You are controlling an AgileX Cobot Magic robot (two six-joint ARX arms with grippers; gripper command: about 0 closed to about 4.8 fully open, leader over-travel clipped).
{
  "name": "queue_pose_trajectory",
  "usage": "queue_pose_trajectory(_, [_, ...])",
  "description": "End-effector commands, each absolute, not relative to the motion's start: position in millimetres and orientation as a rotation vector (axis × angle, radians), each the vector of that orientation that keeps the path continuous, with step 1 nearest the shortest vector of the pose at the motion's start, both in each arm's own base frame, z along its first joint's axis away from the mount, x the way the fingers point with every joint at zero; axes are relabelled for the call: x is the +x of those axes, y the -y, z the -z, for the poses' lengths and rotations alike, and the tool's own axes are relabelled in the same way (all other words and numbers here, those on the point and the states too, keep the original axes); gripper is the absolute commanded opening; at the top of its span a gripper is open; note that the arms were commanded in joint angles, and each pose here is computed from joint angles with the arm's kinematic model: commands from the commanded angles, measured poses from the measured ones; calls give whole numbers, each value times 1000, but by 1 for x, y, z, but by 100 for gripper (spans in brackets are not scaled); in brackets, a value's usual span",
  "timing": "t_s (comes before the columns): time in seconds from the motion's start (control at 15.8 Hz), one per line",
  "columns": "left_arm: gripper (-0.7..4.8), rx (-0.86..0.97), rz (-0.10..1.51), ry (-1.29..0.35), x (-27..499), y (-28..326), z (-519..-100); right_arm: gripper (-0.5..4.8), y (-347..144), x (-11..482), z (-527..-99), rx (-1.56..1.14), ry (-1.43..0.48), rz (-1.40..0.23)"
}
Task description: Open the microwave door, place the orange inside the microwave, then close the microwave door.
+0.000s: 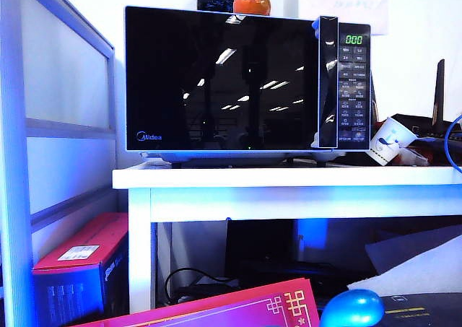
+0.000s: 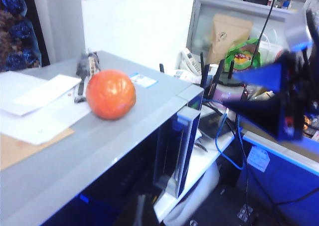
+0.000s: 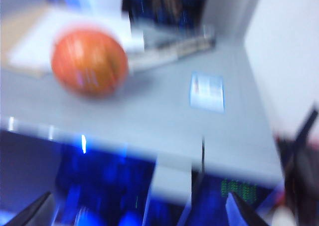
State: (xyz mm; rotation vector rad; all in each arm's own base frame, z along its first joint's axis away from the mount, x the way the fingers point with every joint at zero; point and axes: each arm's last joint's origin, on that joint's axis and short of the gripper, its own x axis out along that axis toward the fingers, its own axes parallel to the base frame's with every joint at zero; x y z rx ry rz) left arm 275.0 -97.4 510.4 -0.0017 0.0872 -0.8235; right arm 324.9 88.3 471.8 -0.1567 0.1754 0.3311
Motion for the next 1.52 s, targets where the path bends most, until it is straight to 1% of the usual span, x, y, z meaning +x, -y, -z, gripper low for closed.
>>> queue_pose_trajectory(0.06, [17, 7, 829, -53, 273, 97, -515, 479, -87, 320, -464, -124, -282, -316])
queue_pose_trajectory(0.38, [17, 7, 830, -54, 273, 97, -515, 479, -91, 338, -417, -106, -326, -302])
queue_pose_trajectory(0.51, [17, 6, 829, -56, 273, 97, -515, 479, -92, 347, -400, -83, -260, -247])
queue_pose_trajectory(0.63, [17, 6, 829, -57, 273, 97, -515, 479, -94, 354, -382, -53, -181, -227])
queue_pose_trajectory(0.95, [17, 6, 829, -59, 273, 97, -514, 479, -100, 379, -363, -44, -115, -227])
queue_pose_trajectory(1.14, [17, 6, 829, -65, 273, 97, -514, 479, -101, 390, -352, -47, -109, -145])
queue_pose_trajectory(1.52, [17, 6, 829, -65, 273, 97, -514, 479, -103, 404, -343, -34, -35, -123])
